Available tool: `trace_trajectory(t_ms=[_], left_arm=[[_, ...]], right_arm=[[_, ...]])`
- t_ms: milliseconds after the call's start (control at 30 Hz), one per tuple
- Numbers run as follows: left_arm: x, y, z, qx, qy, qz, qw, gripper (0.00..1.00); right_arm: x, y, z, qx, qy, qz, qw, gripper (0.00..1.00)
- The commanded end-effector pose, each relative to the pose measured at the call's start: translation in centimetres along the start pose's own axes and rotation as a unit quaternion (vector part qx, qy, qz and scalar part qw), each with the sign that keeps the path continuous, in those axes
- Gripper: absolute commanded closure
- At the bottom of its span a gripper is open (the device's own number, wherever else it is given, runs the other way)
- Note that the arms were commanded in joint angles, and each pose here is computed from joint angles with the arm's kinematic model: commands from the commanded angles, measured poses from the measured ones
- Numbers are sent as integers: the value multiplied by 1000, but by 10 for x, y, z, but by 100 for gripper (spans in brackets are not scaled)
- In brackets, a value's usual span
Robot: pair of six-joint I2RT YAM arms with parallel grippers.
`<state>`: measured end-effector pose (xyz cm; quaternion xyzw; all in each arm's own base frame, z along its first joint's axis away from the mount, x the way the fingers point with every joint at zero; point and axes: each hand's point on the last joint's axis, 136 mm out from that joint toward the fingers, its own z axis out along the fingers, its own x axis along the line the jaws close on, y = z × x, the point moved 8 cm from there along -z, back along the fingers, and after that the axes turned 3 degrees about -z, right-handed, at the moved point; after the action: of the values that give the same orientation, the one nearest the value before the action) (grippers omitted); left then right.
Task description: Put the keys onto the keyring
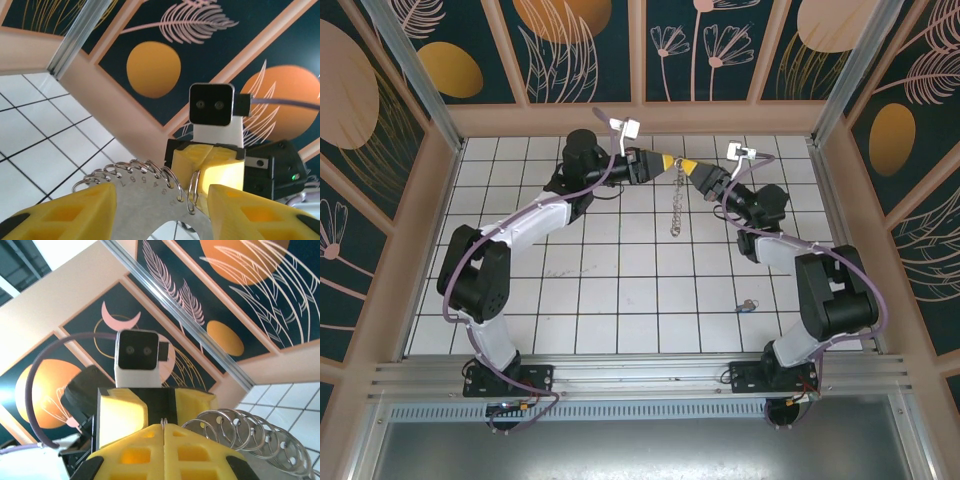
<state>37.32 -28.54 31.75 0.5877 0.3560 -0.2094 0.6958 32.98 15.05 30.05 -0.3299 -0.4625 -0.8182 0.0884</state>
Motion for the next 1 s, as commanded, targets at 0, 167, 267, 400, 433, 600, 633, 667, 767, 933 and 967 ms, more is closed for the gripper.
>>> trace_trajectory(t_ms=[0, 167, 267, 400, 433, 600, 633, 667, 767, 933, 967], left_arm=[[-27, 14, -5, -42, -63, -6, 997, 55], [-26, 11, -5, -54, -97, -35, 993, 61], [-22, 9, -5, -58, -108, -50, 991, 64], [-17, 6, -5, -61, -106, -61, 991, 66], [-15, 5, -4, -61, -105, -63, 991, 66], [-8, 1, -6, -68, -90, -71, 991, 66], [-5, 0, -6, -70, -86, -74, 991, 66], [-4, -1, -6, -71, -84, -77, 991, 67], [-1, -3, -6, -72, -81, -80, 991, 67], [2, -5, -5, -71, -80, -87, 990, 69], [2, -6, -5, -70, -80, -87, 990, 69]], right_arm=[[16, 12, 0, -48, 45, -25, 998, 100], [12, 13, 4, -67, 52, -11, 996, 100], [9, 12, 6, -74, 57, -1, 996, 100], [8, 11, 9, -77, 60, 8, 995, 100], [8, 10, 10, -76, 61, 8, 995, 100], [9, 9, 13, -76, 66, 9, 995, 100], [10, 9, 14, -76, 66, 10, 995, 100], [10, 9, 14, -76, 67, 10, 995, 100], [10, 9, 15, -76, 68, 12, 995, 100], [10, 8, 18, -76, 70, 15, 995, 100], [11, 9, 18, -77, 70, 15, 994, 100]])
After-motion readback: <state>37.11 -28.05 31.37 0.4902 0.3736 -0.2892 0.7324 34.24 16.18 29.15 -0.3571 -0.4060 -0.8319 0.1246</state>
